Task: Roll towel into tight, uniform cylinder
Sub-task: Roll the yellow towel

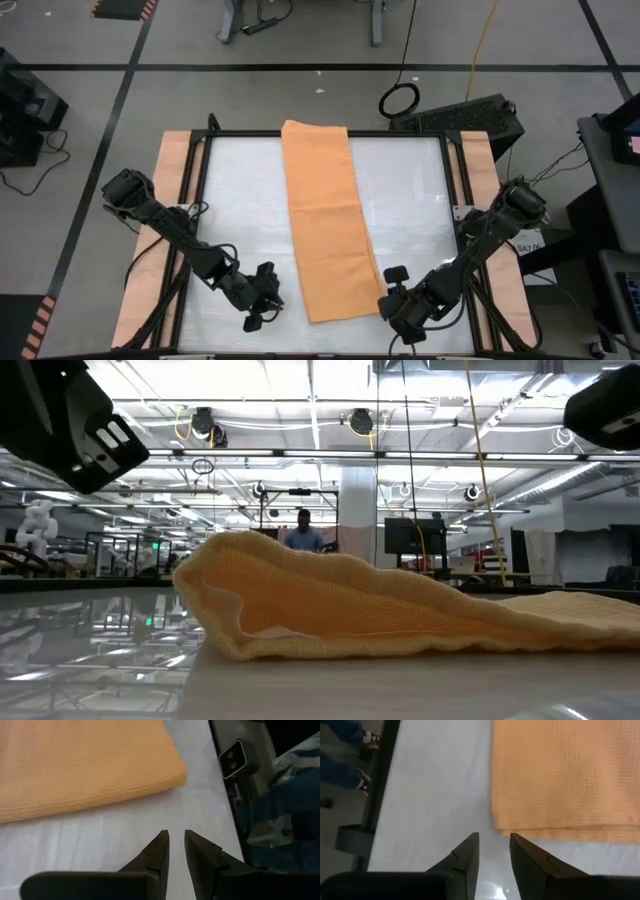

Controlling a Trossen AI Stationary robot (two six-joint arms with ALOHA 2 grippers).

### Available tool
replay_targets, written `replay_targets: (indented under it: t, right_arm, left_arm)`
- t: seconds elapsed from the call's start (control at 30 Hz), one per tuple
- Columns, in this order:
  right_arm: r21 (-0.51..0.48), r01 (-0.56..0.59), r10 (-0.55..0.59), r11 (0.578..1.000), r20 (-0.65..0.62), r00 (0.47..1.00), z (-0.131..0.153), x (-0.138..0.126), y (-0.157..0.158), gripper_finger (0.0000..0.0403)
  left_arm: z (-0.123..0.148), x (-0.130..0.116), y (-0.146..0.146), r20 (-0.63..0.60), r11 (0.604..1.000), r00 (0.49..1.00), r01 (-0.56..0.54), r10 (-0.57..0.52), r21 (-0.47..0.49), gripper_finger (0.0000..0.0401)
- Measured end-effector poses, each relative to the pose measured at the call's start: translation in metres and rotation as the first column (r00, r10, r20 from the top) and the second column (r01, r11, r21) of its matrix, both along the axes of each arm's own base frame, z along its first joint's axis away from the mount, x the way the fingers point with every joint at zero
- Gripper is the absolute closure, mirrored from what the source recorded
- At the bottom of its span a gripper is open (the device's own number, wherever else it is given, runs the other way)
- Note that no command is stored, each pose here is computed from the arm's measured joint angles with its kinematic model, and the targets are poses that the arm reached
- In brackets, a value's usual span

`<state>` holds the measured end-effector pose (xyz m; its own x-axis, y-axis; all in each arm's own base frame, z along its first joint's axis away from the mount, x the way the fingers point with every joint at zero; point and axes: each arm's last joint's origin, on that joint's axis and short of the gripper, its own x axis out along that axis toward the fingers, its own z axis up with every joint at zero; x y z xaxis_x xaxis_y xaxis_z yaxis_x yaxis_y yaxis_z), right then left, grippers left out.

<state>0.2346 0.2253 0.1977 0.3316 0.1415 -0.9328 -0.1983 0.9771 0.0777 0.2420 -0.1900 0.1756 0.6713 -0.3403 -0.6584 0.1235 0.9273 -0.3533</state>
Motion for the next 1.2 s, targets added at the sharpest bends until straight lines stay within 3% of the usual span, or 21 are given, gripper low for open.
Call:
replay_targets:
  t: [0.17,0.37,0.57,0.67,0.8,0.93,0.97,1.1,1.17,1.2]
  right_arm:
    - [0.061,0.051,-0.053,0.997,0.033,0.998,0.024,-0.008,-0.006,0.0309]
    - [0.010,0.125,-0.125,0.992,0.126,0.984,0.065,-0.031,-0.036,0.0308]
    - [-0.041,0.191,-0.175,0.981,0.256,0.951,0.094,-0.050,-0.060,0.0308]
    - [-0.033,0.230,-0.211,0.973,0.287,0.934,0.101,-0.055,-0.067,0.0308]
    - [0.015,0.310,-0.303,0.951,0.268,0.915,0.105,-0.058,-0.075,0.0307]
    - [0.064,0.359,-0.363,0.931,0.237,0.901,0.108,-0.058,-0.080,0.0307]
    - [0.076,0.368,-0.376,0.927,0.227,0.899,0.108,-0.057,-0.082,0.0307]
    - [0.109,0.422,-0.436,0.900,0.209,0.875,0.110,-0.054,-0.090,0.0307]
    - [0.127,0.442,-0.459,0.888,0.191,0.868,0.111,-0.052,-0.094,0.0307]
    - [0.133,0.448,-0.466,0.884,0.184,0.865,0.111,-0.051,-0.095,0.0307]
  left_arm:
    - [0.018,0.009,-0.006,0.073,1.000,0.997,0.008,-0.009,0.012,0.0336]
    - [0.041,0.022,-0.008,0.180,0.998,0.983,0.012,-0.024,0.068,0.0336]
    - [0.045,0.033,0.004,0.177,0.987,0.972,-0.159,0.157,-0.004,0.0336]
    - [0.044,0.036,0.010,0.106,0.951,0.949,-0.285,0.297,-0.120,0.0336]
    - [0.039,0.039,0.023,-0.120,0.770,0.831,-0.549,0.543,-0.325,0.0336]
    - [0.041,0.042,0.027,-0.199,0.570,0.700,-0.687,0.686,-0.451,0.0336]
    - [0.041,0.042,0.027,-0.233,0.502,0.656,-0.720,0.718,-0.479,0.0336]
    - [0.034,0.037,0.032,-0.458,0.165,0.432,-0.842,0.777,-0.514,0.0336]
    - [0.029,0.032,0.034,-0.559,0.047,0.344,-0.878,0.754,-0.477,0.0336]
    - [0.027,0.030,0.033,-0.608,0.012,0.313,-0.895,0.730,-0.446,0.0336]
